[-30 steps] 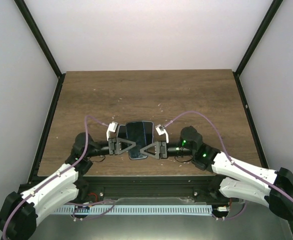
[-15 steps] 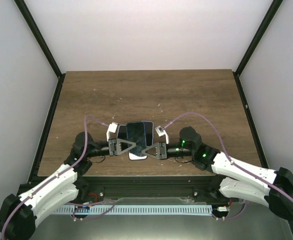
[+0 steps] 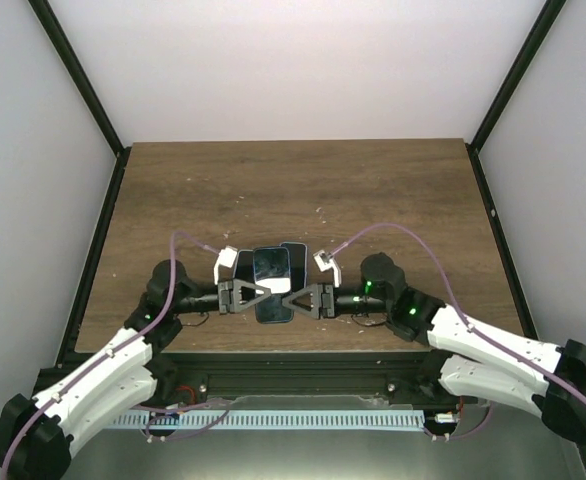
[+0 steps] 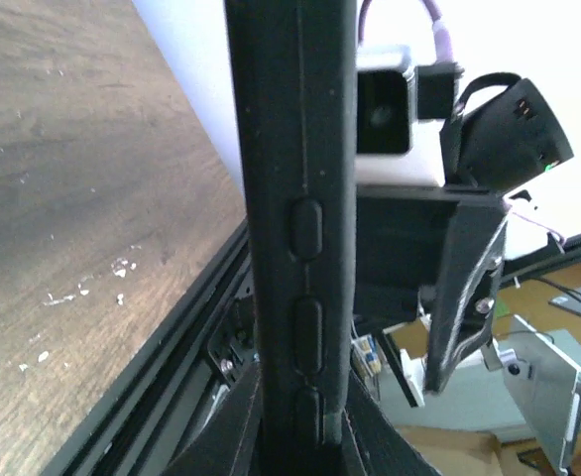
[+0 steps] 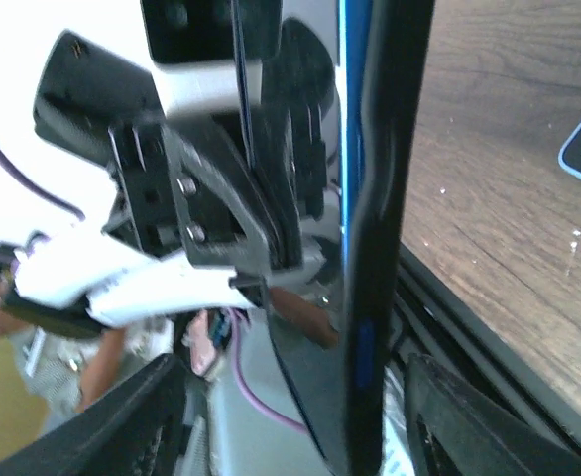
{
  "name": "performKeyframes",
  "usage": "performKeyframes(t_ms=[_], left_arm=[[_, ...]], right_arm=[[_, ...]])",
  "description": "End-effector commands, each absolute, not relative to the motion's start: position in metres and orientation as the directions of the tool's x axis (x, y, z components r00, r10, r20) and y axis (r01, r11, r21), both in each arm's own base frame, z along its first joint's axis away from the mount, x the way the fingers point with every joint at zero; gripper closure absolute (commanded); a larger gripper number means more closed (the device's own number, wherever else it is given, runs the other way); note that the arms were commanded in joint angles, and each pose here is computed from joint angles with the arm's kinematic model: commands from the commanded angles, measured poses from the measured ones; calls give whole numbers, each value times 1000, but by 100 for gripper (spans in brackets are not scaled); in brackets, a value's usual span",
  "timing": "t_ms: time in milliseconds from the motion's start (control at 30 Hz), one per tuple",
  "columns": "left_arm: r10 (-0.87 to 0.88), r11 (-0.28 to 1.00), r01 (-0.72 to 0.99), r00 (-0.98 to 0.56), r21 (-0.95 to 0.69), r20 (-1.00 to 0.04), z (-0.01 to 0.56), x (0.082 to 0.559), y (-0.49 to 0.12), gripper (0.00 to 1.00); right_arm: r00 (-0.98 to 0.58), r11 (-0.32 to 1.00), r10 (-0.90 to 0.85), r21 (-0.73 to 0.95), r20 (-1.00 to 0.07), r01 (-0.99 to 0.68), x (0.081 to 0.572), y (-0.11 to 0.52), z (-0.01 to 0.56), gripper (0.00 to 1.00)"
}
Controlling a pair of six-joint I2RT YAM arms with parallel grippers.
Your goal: Put the phone into the phone case
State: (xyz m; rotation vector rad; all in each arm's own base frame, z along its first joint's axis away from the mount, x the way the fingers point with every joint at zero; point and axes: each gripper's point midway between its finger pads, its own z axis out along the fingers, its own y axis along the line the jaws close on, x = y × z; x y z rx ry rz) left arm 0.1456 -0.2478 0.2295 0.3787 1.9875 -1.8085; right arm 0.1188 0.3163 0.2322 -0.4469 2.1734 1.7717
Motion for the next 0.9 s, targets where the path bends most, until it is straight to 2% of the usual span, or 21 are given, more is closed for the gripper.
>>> performKeyframes(t_ms=[0,100,167,333,400,533,767,833,867], left_arm=[[-27,30,568,-822,-822,-569,253,129,-248,100],[15,-8,579,-815,-816,-579,256,117,-246,100],[34,-26,585,-810,-810,-586,257,112,-246,100],[47,-73,597,-798,-799,-600,264,102,-244,100],[52,-97,602,-792,-793,-608,267,98,-243,100],[65,-90,604,-790,-792,-610,265,96,-242,100],[72,-70,599,-795,-798,-602,259,100,-244,100],[74,-63,590,-801,-805,-594,256,101,-245,100],[75,-60,586,-805,-808,-589,255,102,-245,100]], right_arm=[[-848,207,36,834,-529,-512,134,313,274,32],[-836,217,47,822,-547,-526,140,315,282,17],[-838,230,44,822,-544,-521,144,319,284,11],[-828,183,30,817,-560,-546,146,327,297,8],[-822,149,19,814,-570,-561,145,330,305,12],[-800,98,11,797,-600,-596,141,332,320,25],[-779,87,56,780,-625,-620,140,322,333,42],[-773,81,60,775,-631,-626,140,320,337,52],[-769,77,62,771,-636,-632,140,320,340,60]])
